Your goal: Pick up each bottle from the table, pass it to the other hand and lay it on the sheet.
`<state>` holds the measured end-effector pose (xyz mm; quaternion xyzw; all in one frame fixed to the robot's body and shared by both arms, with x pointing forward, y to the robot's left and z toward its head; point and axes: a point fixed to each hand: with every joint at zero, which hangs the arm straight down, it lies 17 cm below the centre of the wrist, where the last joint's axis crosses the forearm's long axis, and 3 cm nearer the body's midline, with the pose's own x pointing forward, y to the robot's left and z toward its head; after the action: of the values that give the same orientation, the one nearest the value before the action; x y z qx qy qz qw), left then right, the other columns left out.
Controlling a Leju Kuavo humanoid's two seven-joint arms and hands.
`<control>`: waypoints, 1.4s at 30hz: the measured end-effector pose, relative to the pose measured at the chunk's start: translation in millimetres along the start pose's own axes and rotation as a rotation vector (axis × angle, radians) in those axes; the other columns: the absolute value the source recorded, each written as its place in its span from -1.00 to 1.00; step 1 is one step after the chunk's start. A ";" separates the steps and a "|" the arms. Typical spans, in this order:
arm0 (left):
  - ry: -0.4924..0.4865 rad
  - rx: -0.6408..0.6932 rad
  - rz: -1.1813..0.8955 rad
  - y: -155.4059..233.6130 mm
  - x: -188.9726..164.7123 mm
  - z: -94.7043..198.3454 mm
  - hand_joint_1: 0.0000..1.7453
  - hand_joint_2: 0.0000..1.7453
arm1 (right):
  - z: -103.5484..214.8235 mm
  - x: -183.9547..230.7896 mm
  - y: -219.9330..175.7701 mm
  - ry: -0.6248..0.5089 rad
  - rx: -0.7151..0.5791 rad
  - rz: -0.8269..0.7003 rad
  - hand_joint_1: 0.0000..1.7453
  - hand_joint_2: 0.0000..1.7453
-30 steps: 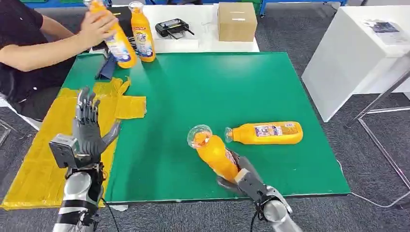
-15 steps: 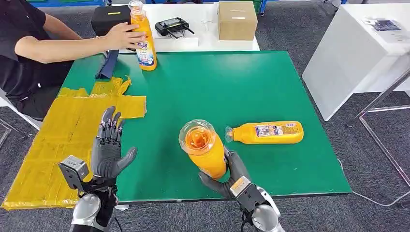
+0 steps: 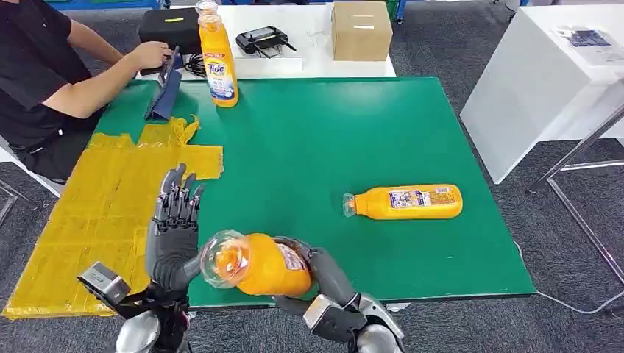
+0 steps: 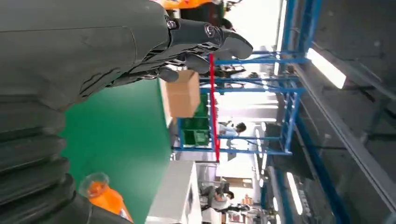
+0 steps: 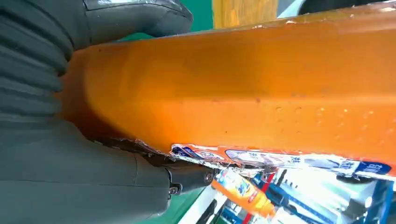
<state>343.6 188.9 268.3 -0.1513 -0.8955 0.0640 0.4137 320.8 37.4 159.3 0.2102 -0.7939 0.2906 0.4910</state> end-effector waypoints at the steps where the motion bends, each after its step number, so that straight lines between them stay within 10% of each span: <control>1: -0.003 -0.004 0.004 -2.4 1.4 0.0 -1.00 1.00 | 0.9 -0.6 -0.1 0.002 -0.003 0.000 1.00 1.00; 23: 0.015 -0.019 0.000 -10.7 -1.1 4.3 -1.00 1.00 | 4.6 53.6 -89.2 -0.146 -0.304 -0.136 1.00 1.00; 42: 0.018 -0.094 -0.020 -32.2 -3.5 3.1 -1.00 1.00 | -46.8 1.4 -55.1 0.047 -0.073 -0.017 1.00 1.00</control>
<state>336.3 157.3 271.5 -0.1621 -0.8951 0.0162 0.4150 385.1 27.7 190.9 0.1920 -0.7903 0.2624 0.5193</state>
